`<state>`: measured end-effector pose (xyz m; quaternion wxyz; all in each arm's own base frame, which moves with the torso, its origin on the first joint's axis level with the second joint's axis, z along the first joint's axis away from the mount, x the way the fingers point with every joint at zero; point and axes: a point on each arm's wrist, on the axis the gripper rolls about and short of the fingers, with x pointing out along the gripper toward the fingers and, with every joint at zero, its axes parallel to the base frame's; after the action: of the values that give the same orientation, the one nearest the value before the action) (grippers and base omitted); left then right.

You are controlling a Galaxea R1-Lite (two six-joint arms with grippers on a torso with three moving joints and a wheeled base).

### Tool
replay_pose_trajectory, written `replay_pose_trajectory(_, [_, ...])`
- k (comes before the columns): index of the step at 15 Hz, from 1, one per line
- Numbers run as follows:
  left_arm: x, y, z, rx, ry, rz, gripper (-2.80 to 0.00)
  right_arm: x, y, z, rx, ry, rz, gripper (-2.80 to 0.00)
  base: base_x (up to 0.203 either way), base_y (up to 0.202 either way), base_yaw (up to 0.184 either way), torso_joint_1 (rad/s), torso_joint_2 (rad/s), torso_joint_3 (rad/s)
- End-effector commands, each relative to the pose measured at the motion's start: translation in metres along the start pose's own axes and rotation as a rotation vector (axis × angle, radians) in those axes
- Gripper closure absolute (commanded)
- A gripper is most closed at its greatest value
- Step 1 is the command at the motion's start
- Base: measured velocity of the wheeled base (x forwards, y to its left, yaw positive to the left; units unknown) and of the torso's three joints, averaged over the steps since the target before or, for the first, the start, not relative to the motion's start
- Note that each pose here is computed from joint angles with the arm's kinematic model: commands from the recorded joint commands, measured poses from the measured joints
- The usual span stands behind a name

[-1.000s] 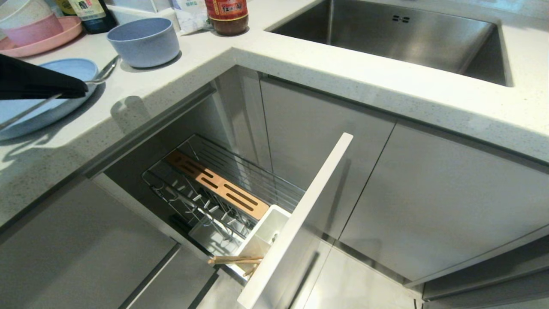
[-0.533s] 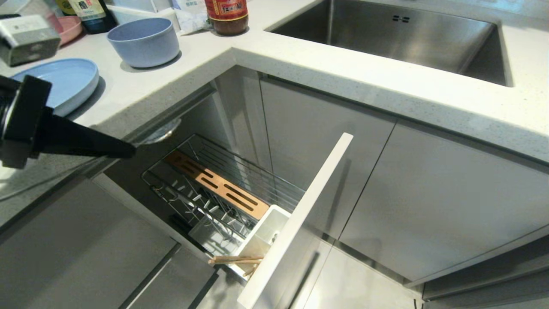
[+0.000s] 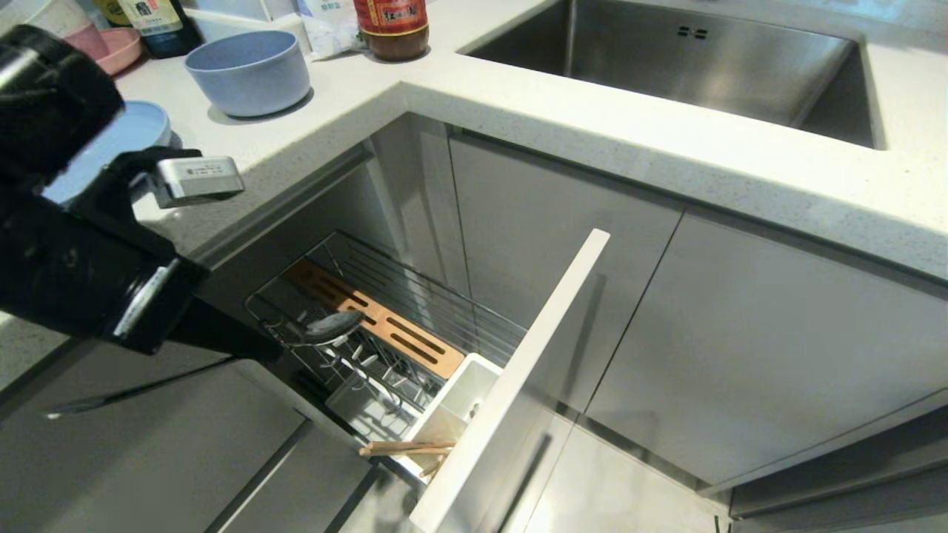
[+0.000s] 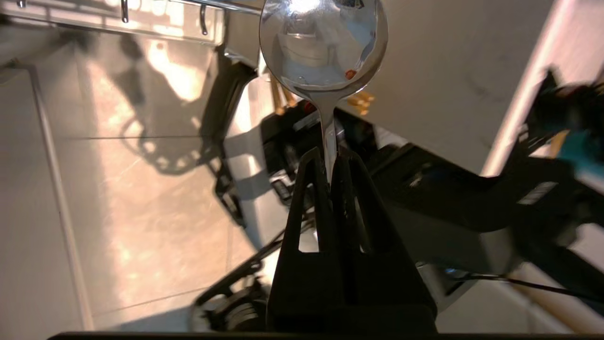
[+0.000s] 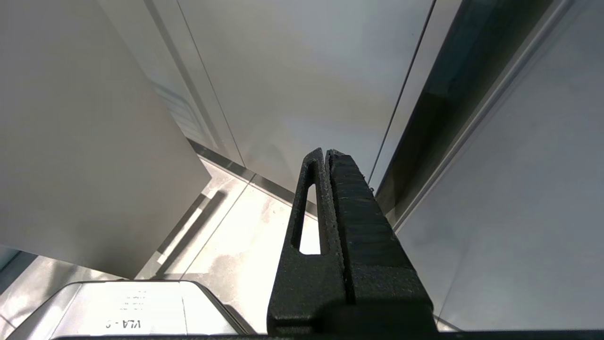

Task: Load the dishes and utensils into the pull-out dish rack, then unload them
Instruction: Pick up the spoon and place it in the cupboard

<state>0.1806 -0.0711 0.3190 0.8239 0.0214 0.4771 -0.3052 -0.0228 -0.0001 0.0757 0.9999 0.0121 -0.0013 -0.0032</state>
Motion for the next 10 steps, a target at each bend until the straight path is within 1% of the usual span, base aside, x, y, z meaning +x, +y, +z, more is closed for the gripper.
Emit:
replay_pose_trajectory(1, [0.023, 0.007, 0.015, 0.038, 0.066, 0.009, 0.00, 0.000, 0.000, 0.000, 0.000, -0.001, 0.000, 0.00, 0.000, 0.000, 0.000, 0.000, 0.00, 0.000])
replay_pose_trajectory(3, [0.040, 0.005, 0.028, 0.089, 0.104, 0.060, 0.00, 0.000, 0.000, 0.000, 0.000, -0.002, 0.000, 0.00, 0.000, 0.000, 0.000, 0.000, 0.00, 0.000])
replay_pose_trajectory(6, [0.076, -0.018, 0.042, 0.194, 0.178, 0.132, 0.00, 0.000, 0.000, 0.000, 0.000, -0.002, 0.000, 0.00, 0.000, 0.000, 0.000, 0.000, 0.00, 0.000])
replay_pose_trajectory(7, [0.085, -0.025, 0.044, 0.218, 0.192, 0.152, 0.00, 0.000, 0.000, 0.000, 0.000, -0.002, 0.000, 0.00, 0.000, 0.000, 0.000, 0.000, 0.00, 0.000])
replay_pose_trajectory(10, [0.112, -0.030, 0.052, 0.257, 0.207, 0.251, 0.00, 0.000, 0.000, 0.000, 0.000, -0.002, 0.000, 0.00, 0.000, 0.000, 0.000, 0.000, 0.00, 0.000])
